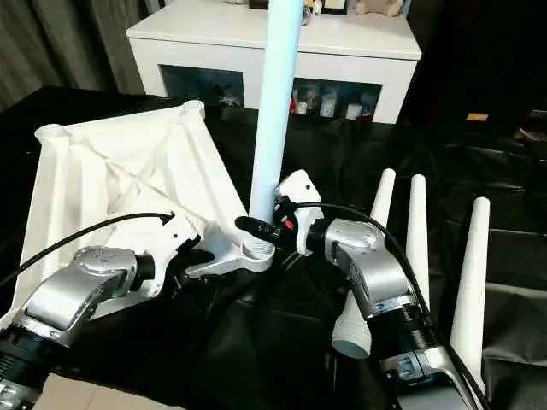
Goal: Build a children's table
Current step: Rotate leg to tighten
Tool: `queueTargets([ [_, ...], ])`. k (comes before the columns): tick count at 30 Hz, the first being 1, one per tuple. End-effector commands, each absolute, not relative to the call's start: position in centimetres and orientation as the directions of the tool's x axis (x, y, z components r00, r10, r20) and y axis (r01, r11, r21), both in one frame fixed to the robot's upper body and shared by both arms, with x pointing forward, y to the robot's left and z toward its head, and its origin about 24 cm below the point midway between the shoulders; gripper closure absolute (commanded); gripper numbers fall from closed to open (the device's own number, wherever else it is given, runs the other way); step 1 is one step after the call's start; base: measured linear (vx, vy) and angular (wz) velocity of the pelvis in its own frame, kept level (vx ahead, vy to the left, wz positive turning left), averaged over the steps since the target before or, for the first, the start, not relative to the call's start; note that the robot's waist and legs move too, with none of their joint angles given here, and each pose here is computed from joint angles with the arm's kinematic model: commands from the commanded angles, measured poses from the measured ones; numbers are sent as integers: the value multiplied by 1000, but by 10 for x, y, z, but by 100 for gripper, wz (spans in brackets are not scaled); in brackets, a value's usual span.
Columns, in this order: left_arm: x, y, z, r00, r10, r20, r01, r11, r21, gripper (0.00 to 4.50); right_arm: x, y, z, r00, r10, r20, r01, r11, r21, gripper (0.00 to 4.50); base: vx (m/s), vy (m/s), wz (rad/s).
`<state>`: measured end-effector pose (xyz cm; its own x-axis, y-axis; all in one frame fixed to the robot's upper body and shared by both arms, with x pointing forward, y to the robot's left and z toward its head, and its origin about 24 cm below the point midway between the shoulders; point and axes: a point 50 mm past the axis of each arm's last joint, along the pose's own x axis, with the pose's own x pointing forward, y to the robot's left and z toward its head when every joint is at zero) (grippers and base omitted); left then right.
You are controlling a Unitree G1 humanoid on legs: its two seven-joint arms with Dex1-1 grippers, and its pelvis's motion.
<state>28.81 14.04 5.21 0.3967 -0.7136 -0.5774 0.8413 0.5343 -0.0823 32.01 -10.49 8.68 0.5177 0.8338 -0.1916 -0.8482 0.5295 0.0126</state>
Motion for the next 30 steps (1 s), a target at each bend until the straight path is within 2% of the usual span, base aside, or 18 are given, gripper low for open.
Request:
queueTargets([
  [1, 287, 140, 50, 374, -704, -604, 846, 525, -88, 200, 319, -103, 92, 503, 845, -183, -859, 512, 2, 264, 0, 0, 0],
  [10, 286, 144, 46, 335, -674, -658, 846, 523, -105, 255, 322, -100, 87, 507, 839, -197, -856, 517, 3, 264, 0, 0, 0],
  [12, 287, 144, 46, 330, -673, -662, 845, 523, -111, 290, 322, -99, 84, 507, 838, -202, -855, 519, 6, 264, 0, 0, 0],
  [16, 287, 144, 45, 326, -678, -659, 843, 524, -121, 298, 322, -98, 79, 507, 834, -219, -853, 522, 12, 264, 0, 0, 0],
  [20, 287, 144, 45, 319, -685, -655, 850, 513, -122, 336, 324, -97, 74, 511, 828, -230, -848, 530, 22, 264, 0, 0, 0],
  [22, 285, 142, 46, 315, -692, -649, 854, 505, -125, 370, 326, -96, 71, 514, 825, -233, -844, 535, 31, 264, 0, 0, 0],
  [30, 282, 140, 46, 299, -710, -637, 864, 485, -135, 428, 331, -93, 65, 501, 825, -262, -848, 528, 40, 264, 0, 0, 0],
])
